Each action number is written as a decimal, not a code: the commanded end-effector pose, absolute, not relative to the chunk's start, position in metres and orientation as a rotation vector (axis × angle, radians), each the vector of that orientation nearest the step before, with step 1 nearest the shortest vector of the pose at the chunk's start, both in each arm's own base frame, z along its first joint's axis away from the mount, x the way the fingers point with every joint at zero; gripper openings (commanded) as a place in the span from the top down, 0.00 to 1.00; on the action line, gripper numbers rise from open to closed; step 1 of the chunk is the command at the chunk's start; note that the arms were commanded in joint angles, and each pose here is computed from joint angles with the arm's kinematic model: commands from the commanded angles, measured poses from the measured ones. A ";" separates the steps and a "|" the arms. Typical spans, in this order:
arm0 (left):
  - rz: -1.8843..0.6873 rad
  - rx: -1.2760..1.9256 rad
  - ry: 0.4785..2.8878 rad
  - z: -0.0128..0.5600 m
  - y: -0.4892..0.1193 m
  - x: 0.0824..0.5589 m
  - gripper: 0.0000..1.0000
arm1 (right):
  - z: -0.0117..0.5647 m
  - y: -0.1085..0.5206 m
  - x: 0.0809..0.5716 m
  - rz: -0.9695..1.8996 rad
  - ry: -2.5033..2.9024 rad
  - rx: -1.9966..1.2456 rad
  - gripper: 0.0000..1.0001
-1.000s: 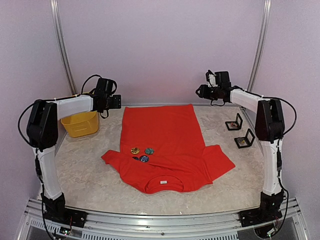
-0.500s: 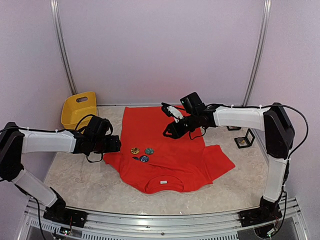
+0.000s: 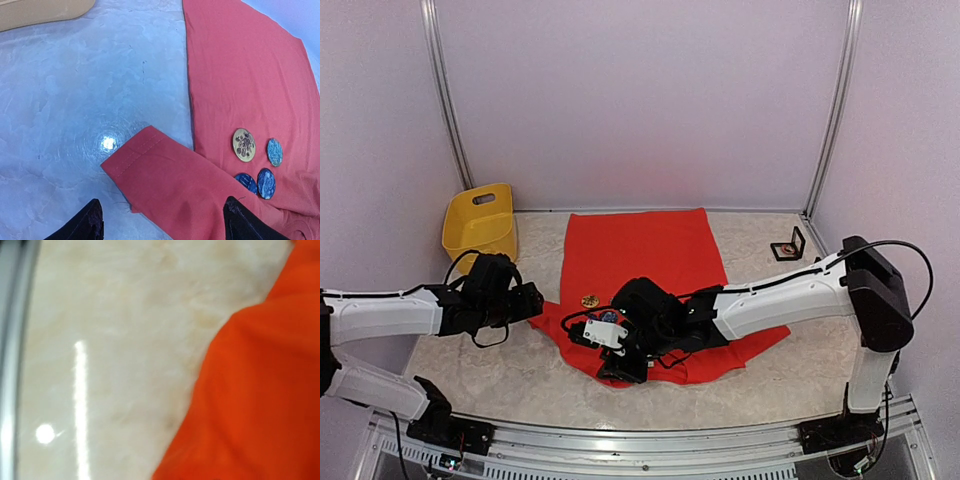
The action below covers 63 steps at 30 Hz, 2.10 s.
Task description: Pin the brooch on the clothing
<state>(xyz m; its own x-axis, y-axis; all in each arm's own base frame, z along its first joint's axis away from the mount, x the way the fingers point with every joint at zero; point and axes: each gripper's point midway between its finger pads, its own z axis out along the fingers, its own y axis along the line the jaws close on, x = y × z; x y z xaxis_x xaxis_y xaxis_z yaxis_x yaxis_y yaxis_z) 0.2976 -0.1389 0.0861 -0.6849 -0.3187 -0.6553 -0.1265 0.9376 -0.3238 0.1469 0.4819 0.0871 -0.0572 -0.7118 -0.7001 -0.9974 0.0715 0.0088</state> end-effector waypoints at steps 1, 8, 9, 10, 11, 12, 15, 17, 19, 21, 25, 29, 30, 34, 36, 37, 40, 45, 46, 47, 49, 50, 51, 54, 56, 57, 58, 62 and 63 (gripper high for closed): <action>-0.311 -0.386 2.300 0.083 -0.131 0.302 0.22 | 0.079 0.500 0.166 0.599 1.804 -1.646 0.59; -0.304 -0.426 2.341 0.060 -0.125 0.291 0.21 | 0.048 0.500 0.156 0.627 1.858 -1.702 0.61; -0.300 -0.429 2.341 0.059 -0.124 0.290 0.21 | 0.046 0.501 0.154 0.640 1.859 -1.706 0.63; -0.297 -0.429 2.341 0.058 -0.123 0.290 0.21 | 0.044 0.502 0.152 0.641 1.860 -1.709 0.67; -0.287 -0.428 2.342 0.057 -0.122 0.290 0.21 | 0.042 0.502 0.148 0.641 1.858 -1.718 0.73; -0.277 -0.429 2.346 0.056 -0.121 0.289 0.21 | 0.039 0.502 0.147 0.634 1.858 -1.723 0.81; -0.264 -0.433 2.358 0.052 -0.118 0.287 0.21 | 0.043 0.501 0.140 0.644 1.841 -1.736 1.00; -0.265 -0.432 2.365 0.051 -0.118 0.285 0.21 | 0.053 0.498 0.134 0.674 1.817 -1.749 1.00; -0.260 -0.440 2.376 0.049 -0.116 0.281 0.21 | 0.066 0.494 0.129 0.694 1.789 -1.766 1.00; -0.270 -0.449 2.389 0.044 -0.115 0.276 0.22 | 0.084 0.488 0.123 0.717 1.756 -1.781 1.00; -0.315 -0.476 2.375 0.044 -0.116 0.271 0.25 | 0.108 0.478 0.110 0.784 1.707 -1.803 1.00; -0.351 -0.476 2.383 0.045 -0.122 0.269 0.28 | 0.105 0.470 0.104 0.810 1.714 -1.816 1.00; -0.360 -0.473 2.391 0.044 -0.124 0.268 0.29 | 0.101 0.469 0.103 0.810 1.721 -1.822 1.00; -0.373 -0.448 2.404 0.040 -0.133 0.265 0.34 | 0.081 0.466 0.105 0.775 1.774 -1.841 1.00; -0.367 -0.457 2.406 0.036 -0.132 0.267 0.37 | 0.077 0.465 0.106 0.767 1.782 -1.840 1.00; -0.363 -0.461 2.407 0.035 -0.132 0.268 0.39 | 0.076 0.465 0.105 0.765 1.780 -1.841 1.00; -0.311 -0.474 2.422 0.026 -0.126 0.272 0.40 | 0.075 0.464 0.106 0.755 1.778 -1.847 1.00; -0.279 -0.483 2.431 0.014 -0.123 0.281 0.45 | 0.071 0.460 0.108 0.728 1.788 -1.845 1.00; -0.280 -0.473 2.442 0.011 -0.125 0.282 0.48 | 0.070 0.460 0.108 0.723 1.789 -1.845 1.00; -0.288 -0.459 2.449 0.010 -0.127 0.283 0.53 | 0.069 0.459 0.109 0.719 1.792 -1.848 1.00; -0.298 -0.427 2.461 0.008 -0.133 0.284 0.63 | 0.069 0.458 0.110 0.708 1.793 -1.846 1.00; -0.299 -0.415 2.467 0.008 -0.135 0.285 0.68 | 0.067 0.457 0.111 0.700 1.800 -1.846 1.00; -0.300 -0.402 2.475 0.007 -0.137 0.285 0.74 | 0.067 0.457 0.112 0.693 1.799 -1.846 1.00; -0.288 -0.368 2.497 0.008 -0.141 0.284 0.95 | 0.069 0.455 0.115 0.671 1.803 -1.838 1.00; -0.261 -0.355 2.512 0.010 -0.140 0.279 1.00 | 0.071 0.454 0.118 0.662 1.805 -1.830 1.00; -0.256 -0.353 2.498 0.016 -0.140 0.279 1.00 | 0.073 0.453 0.120 0.664 1.804 -1.826 1.00; -0.244 -0.352 2.488 0.021 -0.138 0.277 1.00 | 0.074 0.452 0.121 0.666 1.807 -1.821 1.00; -0.232 -0.364 2.413 0.055 -0.131 0.271 1.00 | 0.084 0.451 0.122 0.679 1.802 -1.814 1.00; -0.241 -0.364 2.416 0.061 -0.131 0.267 1.00 | 0.087 0.451 0.121 0.683 1.803 -1.818 1.00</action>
